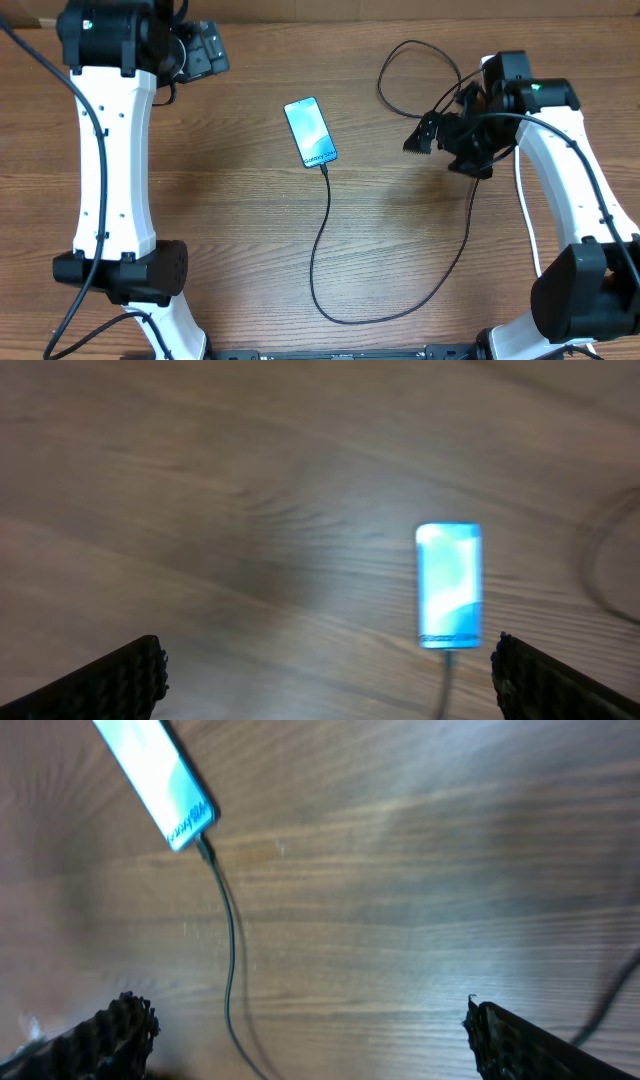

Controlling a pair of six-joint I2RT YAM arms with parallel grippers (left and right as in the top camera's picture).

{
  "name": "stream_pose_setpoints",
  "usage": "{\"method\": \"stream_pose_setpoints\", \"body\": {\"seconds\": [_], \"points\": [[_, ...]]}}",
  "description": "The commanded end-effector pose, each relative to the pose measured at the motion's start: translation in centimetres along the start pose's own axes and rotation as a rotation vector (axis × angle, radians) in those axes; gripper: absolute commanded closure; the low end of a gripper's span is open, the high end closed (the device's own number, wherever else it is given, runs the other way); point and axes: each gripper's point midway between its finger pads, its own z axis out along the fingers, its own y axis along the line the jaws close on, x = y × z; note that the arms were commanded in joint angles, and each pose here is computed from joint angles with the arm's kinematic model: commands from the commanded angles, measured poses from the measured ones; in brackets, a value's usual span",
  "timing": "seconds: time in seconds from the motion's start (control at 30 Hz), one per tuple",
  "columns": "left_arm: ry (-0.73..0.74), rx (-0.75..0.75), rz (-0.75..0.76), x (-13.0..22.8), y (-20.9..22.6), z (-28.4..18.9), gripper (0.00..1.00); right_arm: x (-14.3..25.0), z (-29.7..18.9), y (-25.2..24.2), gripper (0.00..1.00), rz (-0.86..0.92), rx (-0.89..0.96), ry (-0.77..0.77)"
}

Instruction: Plug charger to phone and switch on socket

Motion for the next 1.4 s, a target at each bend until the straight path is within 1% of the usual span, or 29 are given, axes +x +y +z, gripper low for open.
{"method": "stream_pose_setpoints", "body": {"seconds": [0.0,0.1,0.13,0.2,0.27,0.37,0.5,0.6,0.73,1.0,1.1,1.27,1.37], "points": [[0.014,-0.116,-0.005,0.1,2.0,1.4,0.00,-3.3,-4.2,0.7,0.00,-0.030,0.078,-0.171],[0.038,-0.117,-0.003,0.6,2.0,1.9,0.00,-5.9,-7.6,0.4,0.00,-0.051,0.176,-0.314],[0.048,-0.118,-0.001,0.9,2.0,2.0,0.00,-6.8,-9.1,-0.1,0.00,-0.034,0.230,-0.377],[0.070,-0.116,0.003,1.3,1.9,2.3,0.00,-8.2,-11.7,-1.7,0.00,0.089,0.323,-0.490],[0.086,-0.117,0.006,1.7,1.9,2.5,0.00,-9.2,-13.7,-3.4,0.00,0.172,0.384,-0.572],[0.113,-0.121,0.009,2.3,2.0,2.9,0.00,-10.4,-15.3,-6.4,0.00,0.265,0.434,-0.640],[0.145,-0.135,0.014,3.1,2.3,3.0,0.00,-12.1,-15.7,-10.7,0.00,0.393,0.448,-0.664],[0.146,-0.136,0.014,3.1,2.3,3.0,0.00,-13.6,-15.0,-12.6,0.00,0.437,0.399,-0.658],[0.144,-0.136,0.014,3.0,2.3,3.0,0.00,-15.4,-14.4,-14.0,0.00,0.464,0.339,-0.669],[0.143,-0.135,0.014,3.0,2.3,3.0,0.00,-18.6,-12.2,-16.0,0.00,0.469,0.337,-0.696],[0.142,-0.135,0.014,3.0,2.3,3.0,0.00,-19.4,-11.2,-17.2,0.00,0.479,0.374,-0.699],[0.143,-0.135,0.014,3.0,2.3,3.0,0.00,-19.1,-10.1,-20.1,0.00,0.517,0.511,-0.685],[0.142,-0.135,0.014,3.0,2.3,3.0,0.00,-19.4,-9.0,-20.8,0.00,0.522,0.520,-0.664]]}}
